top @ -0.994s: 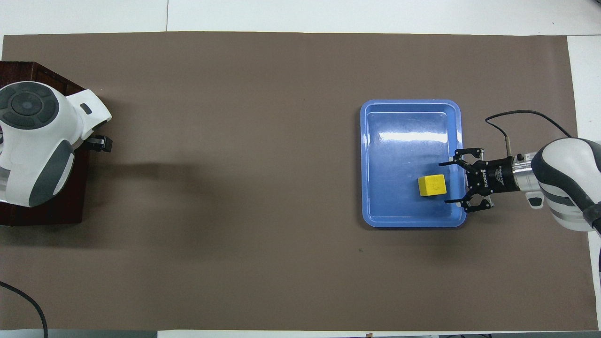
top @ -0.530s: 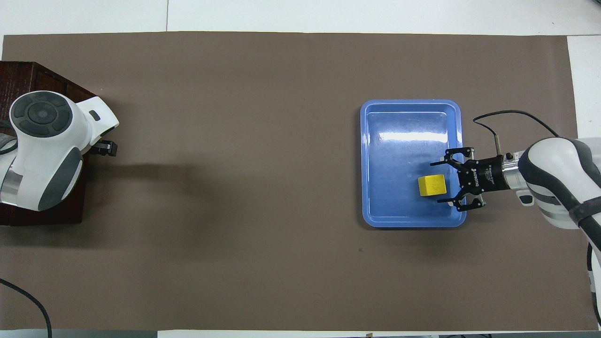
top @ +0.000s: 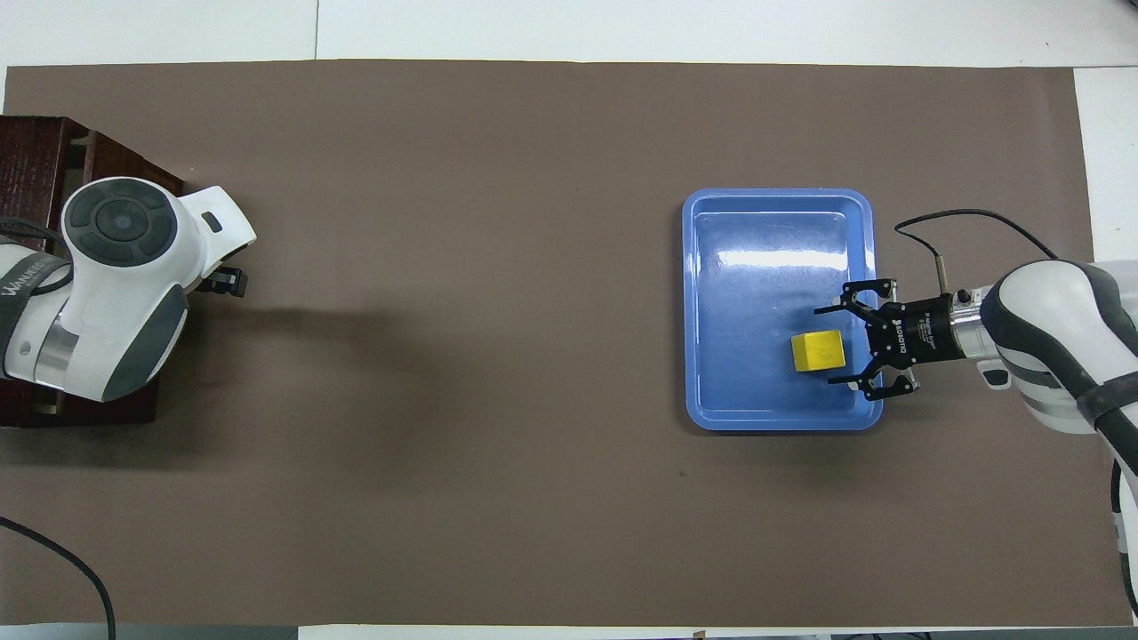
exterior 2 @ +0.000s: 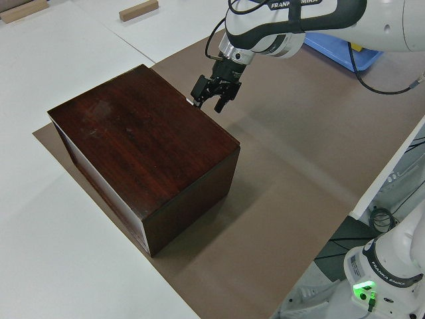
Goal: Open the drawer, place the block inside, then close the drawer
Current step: 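Pull the drawer open with the left gripper while the right gripper lowers, then grasp the yellow block in the blue tray with the right gripper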
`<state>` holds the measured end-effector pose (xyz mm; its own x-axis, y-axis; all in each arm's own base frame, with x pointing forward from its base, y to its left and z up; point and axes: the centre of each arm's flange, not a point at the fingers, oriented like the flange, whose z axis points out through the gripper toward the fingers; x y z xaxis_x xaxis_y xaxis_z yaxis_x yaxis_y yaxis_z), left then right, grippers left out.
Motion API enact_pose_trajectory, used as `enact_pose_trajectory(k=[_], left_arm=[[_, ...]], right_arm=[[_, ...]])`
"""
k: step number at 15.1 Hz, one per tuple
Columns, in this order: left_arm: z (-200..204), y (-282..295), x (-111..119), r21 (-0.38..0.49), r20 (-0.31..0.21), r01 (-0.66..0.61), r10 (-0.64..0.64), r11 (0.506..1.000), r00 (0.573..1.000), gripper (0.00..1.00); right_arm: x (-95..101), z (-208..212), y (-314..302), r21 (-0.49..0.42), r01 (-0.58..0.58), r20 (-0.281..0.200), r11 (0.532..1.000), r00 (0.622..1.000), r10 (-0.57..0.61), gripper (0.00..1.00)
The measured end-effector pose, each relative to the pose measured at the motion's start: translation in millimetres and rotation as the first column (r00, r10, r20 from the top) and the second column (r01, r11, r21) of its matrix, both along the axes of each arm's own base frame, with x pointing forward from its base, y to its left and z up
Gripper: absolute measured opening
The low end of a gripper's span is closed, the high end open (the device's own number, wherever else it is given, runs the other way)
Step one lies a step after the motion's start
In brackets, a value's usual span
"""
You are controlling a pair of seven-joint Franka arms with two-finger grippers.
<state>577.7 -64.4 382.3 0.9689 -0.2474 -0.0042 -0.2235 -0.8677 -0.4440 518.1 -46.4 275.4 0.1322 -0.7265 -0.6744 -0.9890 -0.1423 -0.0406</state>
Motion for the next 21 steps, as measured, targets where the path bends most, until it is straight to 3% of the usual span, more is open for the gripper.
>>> enact_pose_trajectory(k=[5,8,10,12,18,21], left_arm=[[1.2,-40.0,-7.2,-0.021,0.001,0.029,-0.029,0.999,1.0,1.0],[4.6,-71.3,-14.5,-0.057,-0.025,0.036,-0.037,0.998,0.999,1.0],[9.0,-89.5,-18.8,-0.06,-0.036,0.046,-0.048,0.997,0.998,1.0],[13.6,-96.7,-20.3,-0.059,-0.04,0.05,-0.052,0.997,0.998,1.0],[22.8,-100.9,-20.5,-0.052,-0.054,0.038,-0.041,0.998,0.998,1.0],[56.7,-102.4,-12.0,-0.082,-0.054,-0.012,0.008,0.997,0.999,1.0]], right_arm=[[-0.2,-0.2,-1.9,0.0,0.004,0.0,1.0,1.0,-0.004,1.0],[-0.1,-0.2,-2.0,-0.001,0.004,0.0,1.0,1.0,-0.004,1.0],[0.4,-0.3,-2.8,-0.005,0.007,0.004,1.0,1.0,-0.007,0.82],[0.9,-1.0,-4.0,-0.012,0.013,0.009,1.0,1.0,-0.013,0.57],[3.8,1.9,-2.6,-0.014,0.01,0.018,1.0,1.0,-0.01,0.55],[24.0,28.7,12.2,-0.004,-0.016,0.048,1.0,0.999,0.016,0.55]])
